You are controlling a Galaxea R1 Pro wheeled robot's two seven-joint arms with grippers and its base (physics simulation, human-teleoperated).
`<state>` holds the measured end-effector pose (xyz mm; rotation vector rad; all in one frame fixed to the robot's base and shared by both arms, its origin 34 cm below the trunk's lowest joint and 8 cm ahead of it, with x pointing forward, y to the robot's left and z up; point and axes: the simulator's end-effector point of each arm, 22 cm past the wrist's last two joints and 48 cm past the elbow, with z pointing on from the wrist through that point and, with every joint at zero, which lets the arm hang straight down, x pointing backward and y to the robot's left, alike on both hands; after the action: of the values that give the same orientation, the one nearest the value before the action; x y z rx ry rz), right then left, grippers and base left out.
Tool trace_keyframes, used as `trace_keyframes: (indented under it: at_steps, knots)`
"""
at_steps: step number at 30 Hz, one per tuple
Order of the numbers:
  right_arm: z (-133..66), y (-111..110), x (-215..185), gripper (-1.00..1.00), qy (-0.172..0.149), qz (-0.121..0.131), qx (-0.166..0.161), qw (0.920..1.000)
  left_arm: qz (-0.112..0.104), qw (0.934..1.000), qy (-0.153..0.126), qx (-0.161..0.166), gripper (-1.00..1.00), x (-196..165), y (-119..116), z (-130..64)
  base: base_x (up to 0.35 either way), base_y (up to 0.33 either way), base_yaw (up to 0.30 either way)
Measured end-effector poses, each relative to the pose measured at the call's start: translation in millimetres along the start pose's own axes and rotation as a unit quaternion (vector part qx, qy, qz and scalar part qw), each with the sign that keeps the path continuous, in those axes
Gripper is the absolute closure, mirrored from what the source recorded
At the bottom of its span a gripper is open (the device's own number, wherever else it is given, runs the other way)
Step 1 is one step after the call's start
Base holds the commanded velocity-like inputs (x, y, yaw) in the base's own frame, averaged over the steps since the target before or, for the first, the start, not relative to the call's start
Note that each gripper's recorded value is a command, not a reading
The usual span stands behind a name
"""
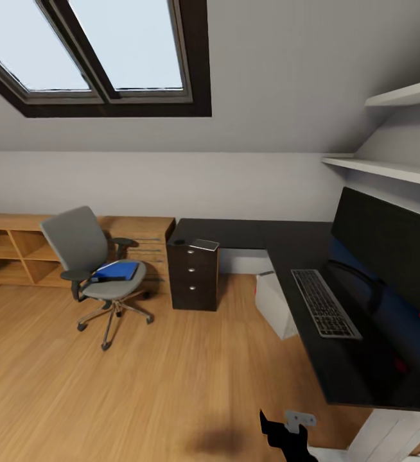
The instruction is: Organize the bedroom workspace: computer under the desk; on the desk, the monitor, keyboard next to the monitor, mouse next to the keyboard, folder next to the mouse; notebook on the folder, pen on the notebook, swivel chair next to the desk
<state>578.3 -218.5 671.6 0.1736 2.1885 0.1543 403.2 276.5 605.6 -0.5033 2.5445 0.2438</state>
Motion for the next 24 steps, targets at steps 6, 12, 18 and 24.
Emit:
trace_keyframes:
  at_steps: [6,12,18,24]
  knots:
    - [-0.6,1,-5,-1.00,-0.005,0.000,-0.001,1.0000,-0.001,1.0000,-0.004,0.002,-1.00,-4,-1,-0.8,0.326,0.000,0.000]
    - [-1.2,2,-9,-1.00,-0.009,0.000,-0.002,1.0000,-0.003,1.0000,-0.009,0.003,-1.00,-7,-2,-1.6,0.328,0.000,0.012]
    - [-7.1,4,-19,-1.00,-0.014,-0.001,-0.003,0.9999,-0.004,0.9999,-0.013,0.005,-1.00,-14,-2,-9.3,0.328,0.000,0.055]
    - [-12.6,6,-27,-1.00,-0.016,-0.001,-0.003,0.9999,-0.004,0.9999,-0.015,0.006,-1.00,-19,-2,-16.5,0.329,0.000,0.033]
